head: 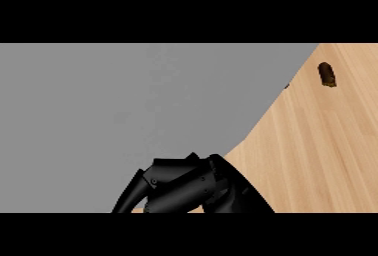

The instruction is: Pick up the bottled water, place it into the cabinet and close the cabinet

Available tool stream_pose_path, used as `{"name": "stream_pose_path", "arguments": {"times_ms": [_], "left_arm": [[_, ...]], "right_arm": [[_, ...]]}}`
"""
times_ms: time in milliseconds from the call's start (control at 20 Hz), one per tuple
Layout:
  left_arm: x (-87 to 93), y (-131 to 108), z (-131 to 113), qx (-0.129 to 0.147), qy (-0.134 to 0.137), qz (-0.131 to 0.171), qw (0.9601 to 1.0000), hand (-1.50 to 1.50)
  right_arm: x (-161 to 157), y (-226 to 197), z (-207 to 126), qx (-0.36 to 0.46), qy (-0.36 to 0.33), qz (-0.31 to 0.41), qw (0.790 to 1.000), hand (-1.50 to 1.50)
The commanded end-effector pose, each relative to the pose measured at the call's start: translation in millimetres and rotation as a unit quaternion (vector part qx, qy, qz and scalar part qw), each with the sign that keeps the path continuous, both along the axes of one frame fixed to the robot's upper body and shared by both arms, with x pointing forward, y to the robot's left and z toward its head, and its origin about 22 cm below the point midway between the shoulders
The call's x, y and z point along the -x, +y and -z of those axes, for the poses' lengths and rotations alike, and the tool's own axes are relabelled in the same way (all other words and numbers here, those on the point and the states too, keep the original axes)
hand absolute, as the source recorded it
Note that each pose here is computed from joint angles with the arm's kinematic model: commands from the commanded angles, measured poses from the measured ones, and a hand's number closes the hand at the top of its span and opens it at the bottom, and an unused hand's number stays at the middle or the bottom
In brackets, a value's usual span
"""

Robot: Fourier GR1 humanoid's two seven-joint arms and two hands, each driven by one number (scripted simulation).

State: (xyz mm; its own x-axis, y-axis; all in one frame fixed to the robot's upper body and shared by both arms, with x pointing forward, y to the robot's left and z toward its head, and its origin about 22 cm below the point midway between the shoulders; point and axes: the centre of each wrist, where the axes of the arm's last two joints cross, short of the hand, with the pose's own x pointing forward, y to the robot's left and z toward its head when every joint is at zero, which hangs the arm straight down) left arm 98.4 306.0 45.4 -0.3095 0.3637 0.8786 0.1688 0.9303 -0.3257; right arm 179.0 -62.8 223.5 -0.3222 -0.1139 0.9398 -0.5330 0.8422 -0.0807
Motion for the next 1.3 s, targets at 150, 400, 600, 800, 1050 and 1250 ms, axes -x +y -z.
{"name": "stream_pose_path", "arguments": {"times_ms": [150,400,600,800,1050,1250], "left_arm": [[15.9,27.8,-0.7,0.004,-0.002,-0.005,1.0000,1.50],[24.1,38.3,-1.8,-0.010,0.002,-0.011,0.9999,1.50],[28.9,41.8,0.2,0.003,0.004,-0.010,0.9999,1.50],[19.3,52.6,5.1,0.003,-0.007,-0.012,0.9999,1.50],[16.0,55.3,-9.1,-0.003,-0.013,-0.004,0.9999,1.50],[12.8,51.9,-12.5,-0.011,-0.010,0.011,0.9998,1.50]], "right_arm": [[-65.1,-4.6,-15.3,-0.002,0.014,0.015,1.000,1.50],[-107.5,0.1,-12.4,0.006,0.017,0.032,0.999,1.50],[-135.6,-1.4,10.2,0.029,0.033,0.033,0.998,1.50],[-174.6,-1.8,22.4,0.035,0.052,0.046,0.997,1.50],[-187.8,0.6,29.1,0.046,0.048,0.073,0.995,1.50],[-193.6,-1.4,47.5,0.055,0.060,0.088,0.993,1.50]]}}
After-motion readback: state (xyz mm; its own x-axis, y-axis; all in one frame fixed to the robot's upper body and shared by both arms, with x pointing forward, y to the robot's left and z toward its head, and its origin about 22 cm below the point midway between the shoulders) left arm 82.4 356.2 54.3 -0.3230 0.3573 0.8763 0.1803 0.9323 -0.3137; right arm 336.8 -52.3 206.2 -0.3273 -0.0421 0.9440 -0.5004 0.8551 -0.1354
